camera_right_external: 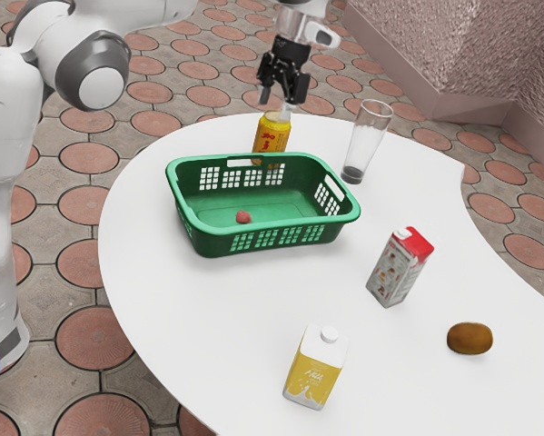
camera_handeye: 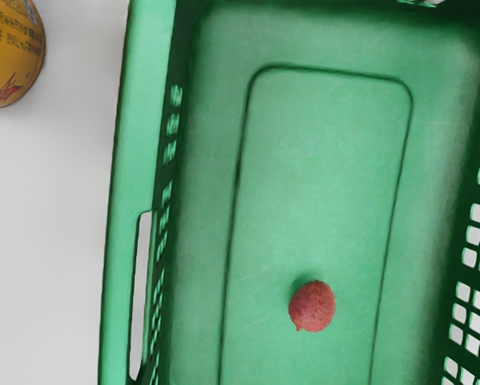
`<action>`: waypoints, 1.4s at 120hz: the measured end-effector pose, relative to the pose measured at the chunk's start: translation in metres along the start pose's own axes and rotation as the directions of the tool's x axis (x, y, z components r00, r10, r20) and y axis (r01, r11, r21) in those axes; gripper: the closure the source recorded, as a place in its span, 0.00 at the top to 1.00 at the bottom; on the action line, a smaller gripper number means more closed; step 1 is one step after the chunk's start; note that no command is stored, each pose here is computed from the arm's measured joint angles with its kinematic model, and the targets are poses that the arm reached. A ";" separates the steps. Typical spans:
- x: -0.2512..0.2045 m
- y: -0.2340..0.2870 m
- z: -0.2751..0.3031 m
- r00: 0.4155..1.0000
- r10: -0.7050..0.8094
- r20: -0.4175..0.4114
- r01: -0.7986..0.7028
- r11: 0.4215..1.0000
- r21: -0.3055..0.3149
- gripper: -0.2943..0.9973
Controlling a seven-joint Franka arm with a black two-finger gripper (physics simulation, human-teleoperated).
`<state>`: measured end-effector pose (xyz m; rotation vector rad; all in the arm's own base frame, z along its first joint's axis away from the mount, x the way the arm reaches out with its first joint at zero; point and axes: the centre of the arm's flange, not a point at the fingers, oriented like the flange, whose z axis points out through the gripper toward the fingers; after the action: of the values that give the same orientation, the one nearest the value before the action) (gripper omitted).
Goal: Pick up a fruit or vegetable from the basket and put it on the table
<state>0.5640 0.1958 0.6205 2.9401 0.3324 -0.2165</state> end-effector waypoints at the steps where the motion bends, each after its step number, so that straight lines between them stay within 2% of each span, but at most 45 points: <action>1: 0.000 0.000 0.000 1.000 0.001 -0.002 -0.001 1.000 0.000 0.77; 12: 0.000 0.000 -0.008 0.999 0.014 -0.033 -0.014 1.000 0.004 0.77; 18: -0.030 0.007 -0.070 0.985 0.042 -0.167 -0.038 0.999 0.023 0.77; 22: -0.069 0.016 -0.127 0.952 0.083 -0.294 -0.072 0.996 0.047 0.77; 26: -0.106 0.023 -0.168 0.913 0.128 -0.386 -0.109 0.992 0.070 0.77; 30: -0.130 0.026 -0.191 0.884 0.165 -0.437 -0.139 0.986 0.091 0.77; 36: -0.146 0.023 -0.205 0.863 0.201 -0.463 -0.165 0.979 0.118 0.77; 42: -0.141 0.014 -0.195 0.875 0.217 -0.433 -0.180 0.976 0.126 0.77; 49: -0.102 -0.004 -0.148 0.923 0.217 -0.319 -0.196 0.976 0.096 0.77; 55: -0.043 -0.003 -0.086 0.953 0.241 -0.186 -0.229 0.970 0.082 0.77; 62: 0.010 0.028 -0.021 0.948 0.312 -0.058 -0.307 0.948 0.080 0.77; 70: 0.035 0.058 0.015 0.918 0.397 0.009 -0.396 0.913 0.100 0.77; 82: 0.053 0.079 0.051 0.859 0.510 0.051 -0.513 0.851 0.114 0.77; 93: 0.066 0.065 0.076 0.832 0.551 0.070 -0.555 0.821 0.133 0.77; 101: 0.062 0.065 0.082 0.810 0.574 0.117 -0.586 0.789 0.186 0.77; 113: 0.050 0.074 0.074 0.753 0.636 0.169 -0.658 0.724 0.206 0.77; 129: 0.037 0.087 0.074 0.670 0.704 0.236 -0.741 0.653 0.155 0.77; 135: 0.032 0.084 0.092 0.640 0.725 0.255 -0.765 0.633 0.120 0.77; 141: 0.009 0.068 0.117 0.614 0.749 0.250 -0.783 0.617 0.073 0.77; 149: -0.011 0.055 0.145 0.580 0.783 0.225 -0.809 0.585 0.051 0.77; 168: -0.035 0.078 0.175 0.448 0.880 0.158 -0.894 0.438 0.096 0.77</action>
<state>0.5265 0.0802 0.4681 2.7619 -1.3285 -0.2051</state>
